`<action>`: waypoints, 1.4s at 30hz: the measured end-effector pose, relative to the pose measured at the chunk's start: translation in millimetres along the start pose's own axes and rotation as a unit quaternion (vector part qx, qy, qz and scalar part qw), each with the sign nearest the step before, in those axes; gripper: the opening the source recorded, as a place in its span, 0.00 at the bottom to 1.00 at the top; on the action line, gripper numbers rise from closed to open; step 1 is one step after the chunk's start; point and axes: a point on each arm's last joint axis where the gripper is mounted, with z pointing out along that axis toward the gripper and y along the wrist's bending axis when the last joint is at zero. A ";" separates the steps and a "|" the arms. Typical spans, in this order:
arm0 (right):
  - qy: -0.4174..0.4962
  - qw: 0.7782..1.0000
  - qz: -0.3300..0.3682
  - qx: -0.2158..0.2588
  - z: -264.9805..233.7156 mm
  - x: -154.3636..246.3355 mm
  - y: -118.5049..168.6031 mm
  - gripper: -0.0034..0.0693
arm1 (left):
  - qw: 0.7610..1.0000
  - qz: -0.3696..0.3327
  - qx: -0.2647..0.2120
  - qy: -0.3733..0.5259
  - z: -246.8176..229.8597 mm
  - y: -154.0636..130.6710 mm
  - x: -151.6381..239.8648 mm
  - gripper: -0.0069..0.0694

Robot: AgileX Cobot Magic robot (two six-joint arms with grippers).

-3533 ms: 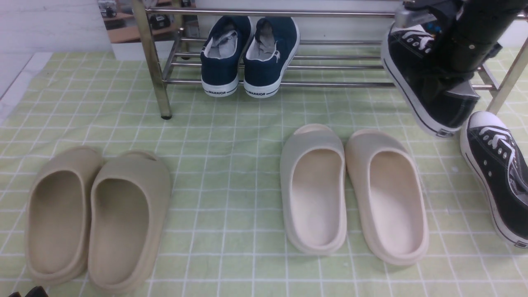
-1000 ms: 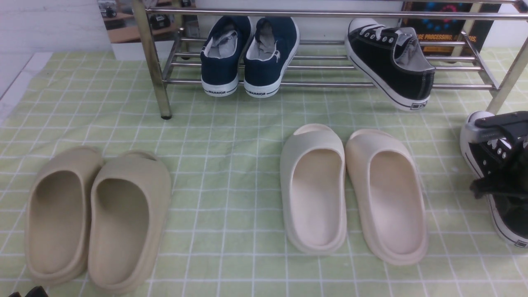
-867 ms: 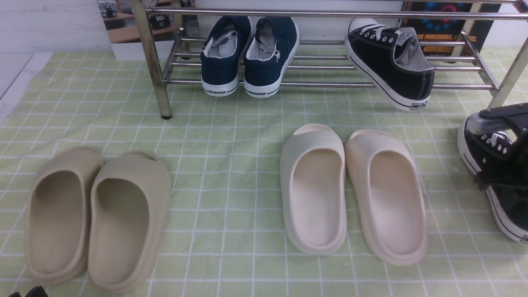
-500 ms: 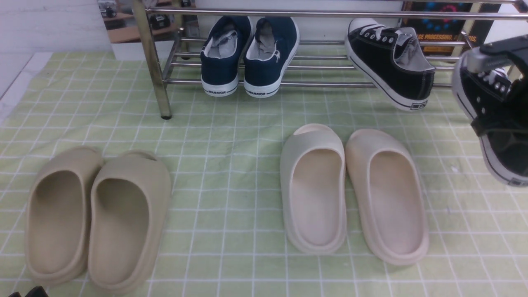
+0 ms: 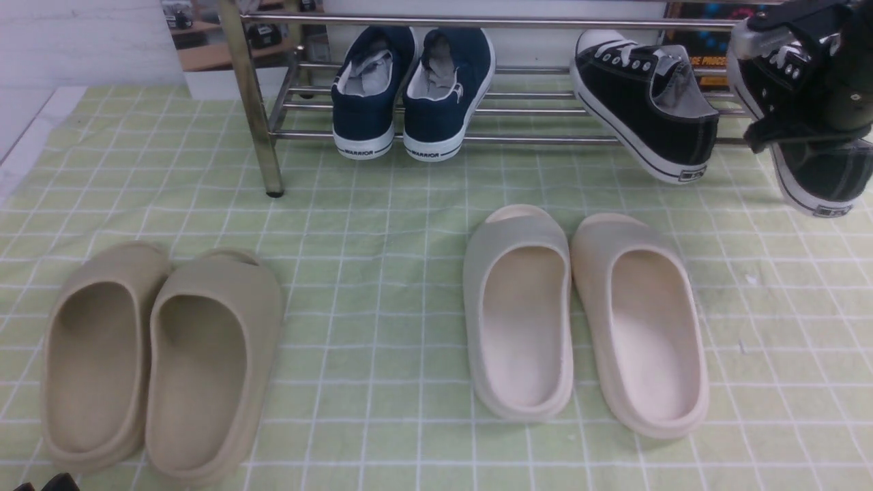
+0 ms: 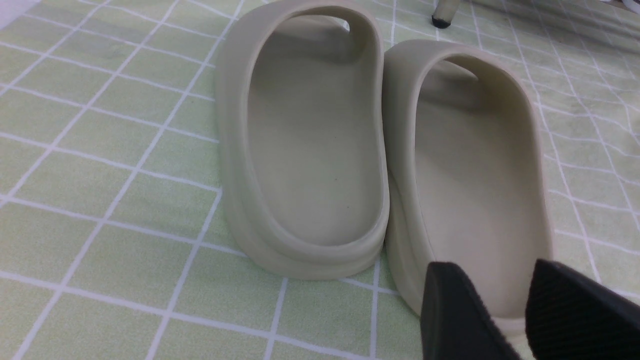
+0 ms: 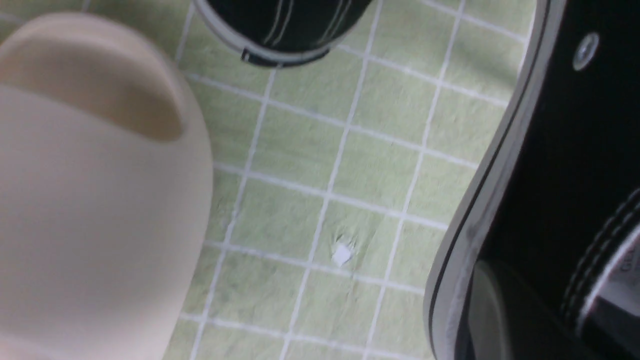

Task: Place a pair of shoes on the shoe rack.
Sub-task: Use the right arm to put a shoe into the shoe rack

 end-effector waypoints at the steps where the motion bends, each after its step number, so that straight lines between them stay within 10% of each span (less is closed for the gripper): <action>1: -0.006 1.000 -0.009 0.002 5.0 -7.9 -1.1 0.07 | 1.000 0.000 0.000 0.000 0.0 0.0 0.0 0.40; 23: -0.070 0.988 -0.103 -0.091 35.2 -57.6 20.1 0.07 | 1.000 0.000 0.000 0.000 0.0 0.0 0.0 0.40; 42: -0.106 0.991 -0.072 -0.037 46.8 -66.9 16.3 0.07 | 1.000 0.000 0.000 0.000 0.0 0.0 0.0 0.40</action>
